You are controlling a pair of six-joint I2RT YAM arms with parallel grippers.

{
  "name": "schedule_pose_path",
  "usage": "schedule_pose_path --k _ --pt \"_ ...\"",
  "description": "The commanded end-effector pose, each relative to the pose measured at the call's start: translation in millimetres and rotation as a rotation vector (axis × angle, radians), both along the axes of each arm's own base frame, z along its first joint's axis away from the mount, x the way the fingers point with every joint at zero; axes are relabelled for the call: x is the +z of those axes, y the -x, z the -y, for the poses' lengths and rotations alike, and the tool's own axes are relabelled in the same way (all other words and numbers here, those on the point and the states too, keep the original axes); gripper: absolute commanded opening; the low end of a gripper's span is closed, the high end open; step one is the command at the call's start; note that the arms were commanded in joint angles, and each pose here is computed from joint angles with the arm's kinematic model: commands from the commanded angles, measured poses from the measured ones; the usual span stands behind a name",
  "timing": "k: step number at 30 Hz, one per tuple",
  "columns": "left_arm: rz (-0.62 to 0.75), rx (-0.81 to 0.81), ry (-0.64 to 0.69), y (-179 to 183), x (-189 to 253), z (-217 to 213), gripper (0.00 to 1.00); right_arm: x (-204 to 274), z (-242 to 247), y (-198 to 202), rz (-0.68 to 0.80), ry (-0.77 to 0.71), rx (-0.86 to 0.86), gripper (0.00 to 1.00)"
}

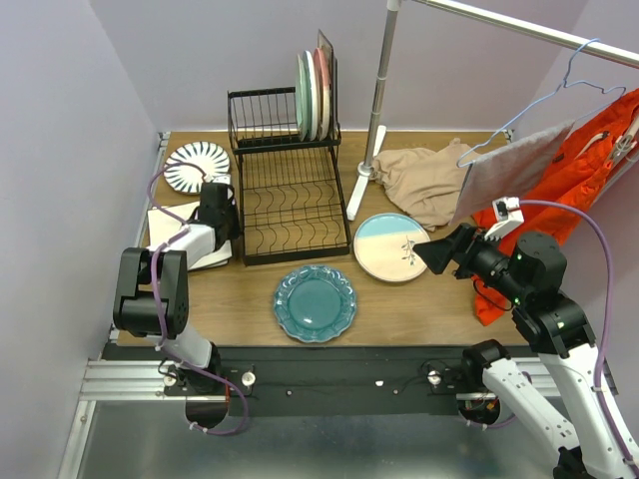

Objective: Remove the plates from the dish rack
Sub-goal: Place the plate at the center of the board.

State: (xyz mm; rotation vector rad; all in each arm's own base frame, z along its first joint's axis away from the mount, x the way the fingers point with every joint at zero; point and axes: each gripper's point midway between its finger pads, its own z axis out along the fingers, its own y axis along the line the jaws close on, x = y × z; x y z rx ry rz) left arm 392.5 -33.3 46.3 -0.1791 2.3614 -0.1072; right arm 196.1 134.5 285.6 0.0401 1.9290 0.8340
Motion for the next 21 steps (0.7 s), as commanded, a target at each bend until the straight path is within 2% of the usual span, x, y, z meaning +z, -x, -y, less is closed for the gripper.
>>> schedule_pose_path --k 1,7,21 --pt "-0.055 0.012 -0.02 19 -10 3 0.0 5 -1 0 0.024 -0.012 0.005 0.99" --pt "-0.093 0.018 -0.062 30 -14 0 0.0 10 -3 0 0.026 -0.018 0.015 0.99" --pt "-0.104 0.072 -0.056 43 -1 -1 0.0 16 -3 4 0.039 -0.029 0.018 0.99"
